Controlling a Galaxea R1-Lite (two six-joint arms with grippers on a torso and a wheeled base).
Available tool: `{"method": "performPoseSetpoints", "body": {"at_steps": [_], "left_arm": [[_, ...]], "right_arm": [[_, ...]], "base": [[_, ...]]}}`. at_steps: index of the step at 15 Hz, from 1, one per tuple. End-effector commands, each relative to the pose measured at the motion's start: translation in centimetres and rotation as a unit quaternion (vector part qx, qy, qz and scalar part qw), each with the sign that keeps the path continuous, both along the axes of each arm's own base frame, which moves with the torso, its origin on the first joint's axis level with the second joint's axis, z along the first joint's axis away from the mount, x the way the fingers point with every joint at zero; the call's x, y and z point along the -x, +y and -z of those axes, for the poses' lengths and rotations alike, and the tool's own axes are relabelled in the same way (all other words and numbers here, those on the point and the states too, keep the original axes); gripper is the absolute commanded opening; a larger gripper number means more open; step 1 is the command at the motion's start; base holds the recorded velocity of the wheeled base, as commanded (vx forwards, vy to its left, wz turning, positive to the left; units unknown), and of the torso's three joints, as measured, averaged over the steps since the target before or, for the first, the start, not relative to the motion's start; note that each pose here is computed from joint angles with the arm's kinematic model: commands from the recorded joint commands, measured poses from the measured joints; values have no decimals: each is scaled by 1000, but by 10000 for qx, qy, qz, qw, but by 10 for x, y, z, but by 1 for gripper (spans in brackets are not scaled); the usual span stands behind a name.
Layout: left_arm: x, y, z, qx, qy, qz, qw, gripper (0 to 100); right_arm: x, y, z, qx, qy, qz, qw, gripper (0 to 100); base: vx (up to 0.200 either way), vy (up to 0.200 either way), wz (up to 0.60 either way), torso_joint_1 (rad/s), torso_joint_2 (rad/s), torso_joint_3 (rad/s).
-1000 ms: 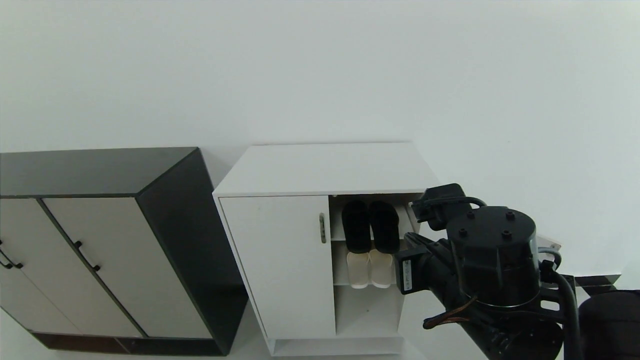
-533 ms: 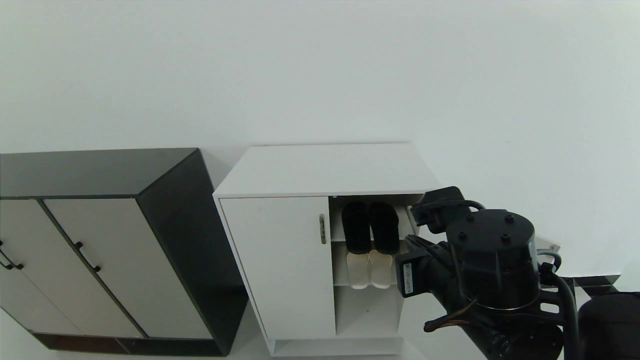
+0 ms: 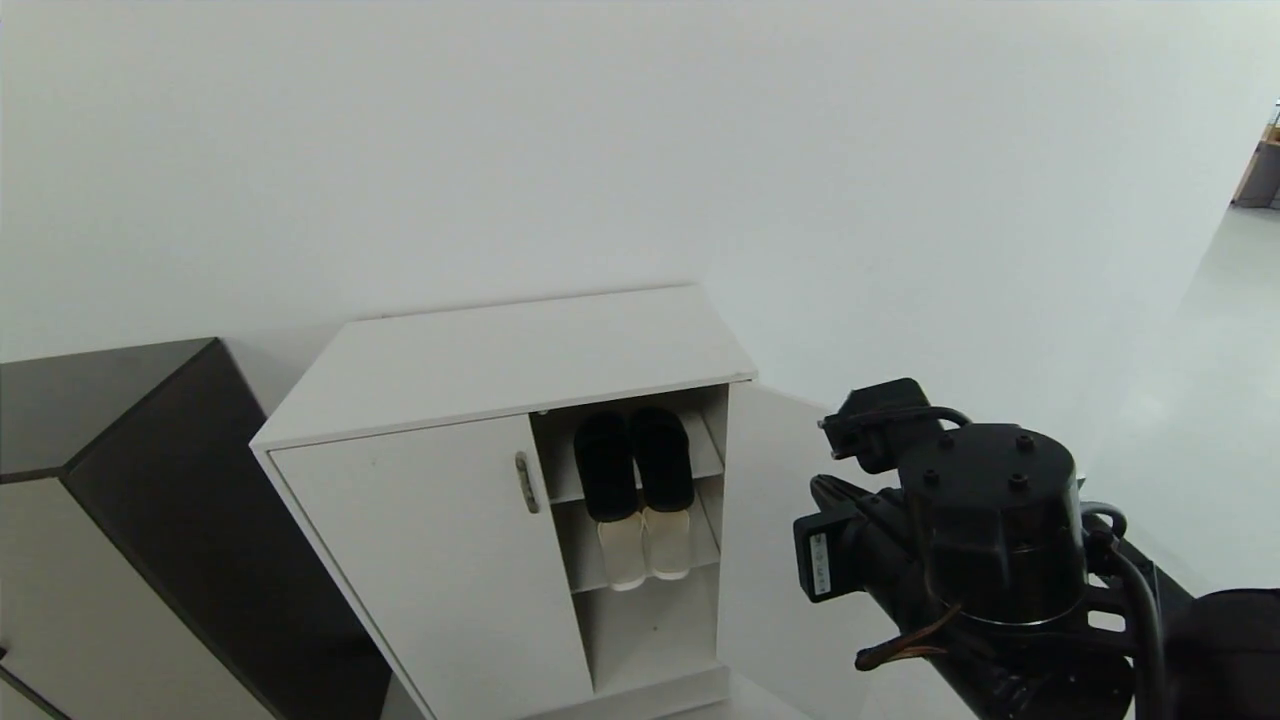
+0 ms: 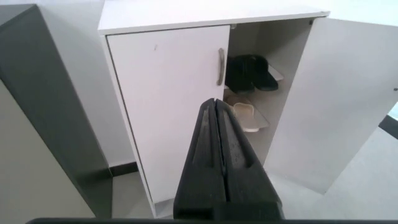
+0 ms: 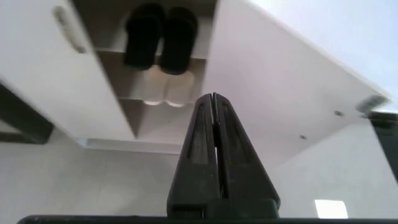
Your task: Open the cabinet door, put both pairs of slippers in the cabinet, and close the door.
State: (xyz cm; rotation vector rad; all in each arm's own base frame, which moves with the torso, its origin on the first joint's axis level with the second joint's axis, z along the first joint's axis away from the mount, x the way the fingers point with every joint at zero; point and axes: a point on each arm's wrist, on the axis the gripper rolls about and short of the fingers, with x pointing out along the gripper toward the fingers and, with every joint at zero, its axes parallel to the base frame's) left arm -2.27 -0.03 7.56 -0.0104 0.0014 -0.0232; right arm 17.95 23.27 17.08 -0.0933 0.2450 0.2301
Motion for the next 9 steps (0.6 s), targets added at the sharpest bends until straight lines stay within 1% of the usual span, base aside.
{"method": "performPoseSetpoints", "body": {"at_steps": [1,4,6,8,9], "left_arm": [[0,0,0,2,-6,-1,10000,0],[0,0,0,2,1,-1,10000,0],[0,0,0,-6,1,-1,10000,0],[0,0,0,-6,1,-1,10000,0],[0,0,0,2,1,-1,10000,0]], "right_arm": [[-5,-5,0,80,-17,96,9999,0],[-12,-10,-2,49,-43,240,9997,0],[-26,-13,-17,-242,-113,157,9995,0],[-35,-15,-26,-307,-160,233,9991,0],[-48,-19,-36,-260,-37,455,9986,0]], "base": [[0,0,0,0,0,0],[0,0,0,0,0,0],[0,0,0,0,0,0],[0,0,0,0,0,0],[0,0,0,0,0,0]]}}
